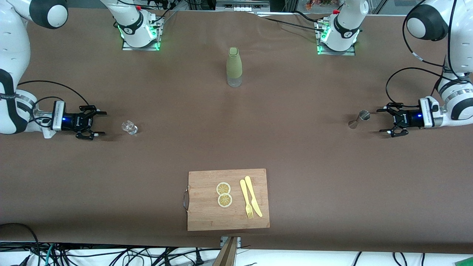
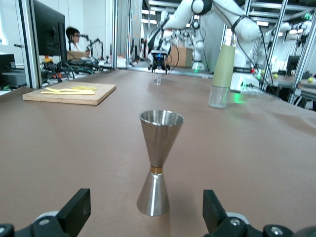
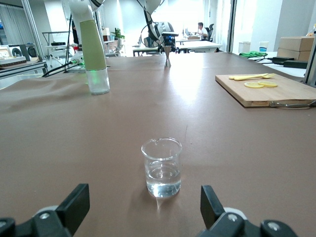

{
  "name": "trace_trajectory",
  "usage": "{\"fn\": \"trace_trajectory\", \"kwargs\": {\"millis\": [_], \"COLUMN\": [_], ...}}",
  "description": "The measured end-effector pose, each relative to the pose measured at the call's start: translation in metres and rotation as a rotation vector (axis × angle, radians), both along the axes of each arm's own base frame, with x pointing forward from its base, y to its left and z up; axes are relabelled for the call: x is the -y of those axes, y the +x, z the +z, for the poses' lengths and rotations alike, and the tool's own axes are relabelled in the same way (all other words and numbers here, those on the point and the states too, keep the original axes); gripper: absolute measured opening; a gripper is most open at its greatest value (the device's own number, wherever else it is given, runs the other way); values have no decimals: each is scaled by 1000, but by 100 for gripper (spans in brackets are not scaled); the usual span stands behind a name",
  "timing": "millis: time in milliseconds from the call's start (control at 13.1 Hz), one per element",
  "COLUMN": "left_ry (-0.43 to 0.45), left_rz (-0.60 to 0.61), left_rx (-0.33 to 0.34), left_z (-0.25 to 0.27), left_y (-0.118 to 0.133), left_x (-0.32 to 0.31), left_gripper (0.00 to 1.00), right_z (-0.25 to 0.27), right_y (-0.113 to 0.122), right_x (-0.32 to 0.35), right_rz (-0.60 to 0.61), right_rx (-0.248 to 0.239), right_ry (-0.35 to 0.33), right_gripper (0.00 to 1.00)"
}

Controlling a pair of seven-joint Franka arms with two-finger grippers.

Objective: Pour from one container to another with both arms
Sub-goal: 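Reach the right gripper to the glass beaker while the left gripper reaches the jigger, then close the right gripper on the beaker while the left gripper grasps the jigger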

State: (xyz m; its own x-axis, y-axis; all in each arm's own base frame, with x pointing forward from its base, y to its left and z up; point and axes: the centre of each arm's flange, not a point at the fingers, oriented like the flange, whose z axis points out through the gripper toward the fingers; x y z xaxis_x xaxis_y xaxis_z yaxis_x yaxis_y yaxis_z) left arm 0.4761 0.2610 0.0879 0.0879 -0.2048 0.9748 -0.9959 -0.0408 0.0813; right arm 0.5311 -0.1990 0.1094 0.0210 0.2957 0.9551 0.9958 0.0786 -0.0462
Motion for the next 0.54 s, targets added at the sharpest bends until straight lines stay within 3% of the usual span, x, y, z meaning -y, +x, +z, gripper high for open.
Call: {"fn": "trace_trajectory", "kwargs": {"millis": [535], "left_ry": [-115], "left_rz": [-27], "left_rx": [28], "left_z": [-28], "left_y": [11], "left_x": [49], "left_gripper": [100], "right_z": [-42], "right_y": [3], "right_x": [-37], "right_rz": [-20], "right_rx": [-5], "right_ry": [80], "right_gripper": [100]}}
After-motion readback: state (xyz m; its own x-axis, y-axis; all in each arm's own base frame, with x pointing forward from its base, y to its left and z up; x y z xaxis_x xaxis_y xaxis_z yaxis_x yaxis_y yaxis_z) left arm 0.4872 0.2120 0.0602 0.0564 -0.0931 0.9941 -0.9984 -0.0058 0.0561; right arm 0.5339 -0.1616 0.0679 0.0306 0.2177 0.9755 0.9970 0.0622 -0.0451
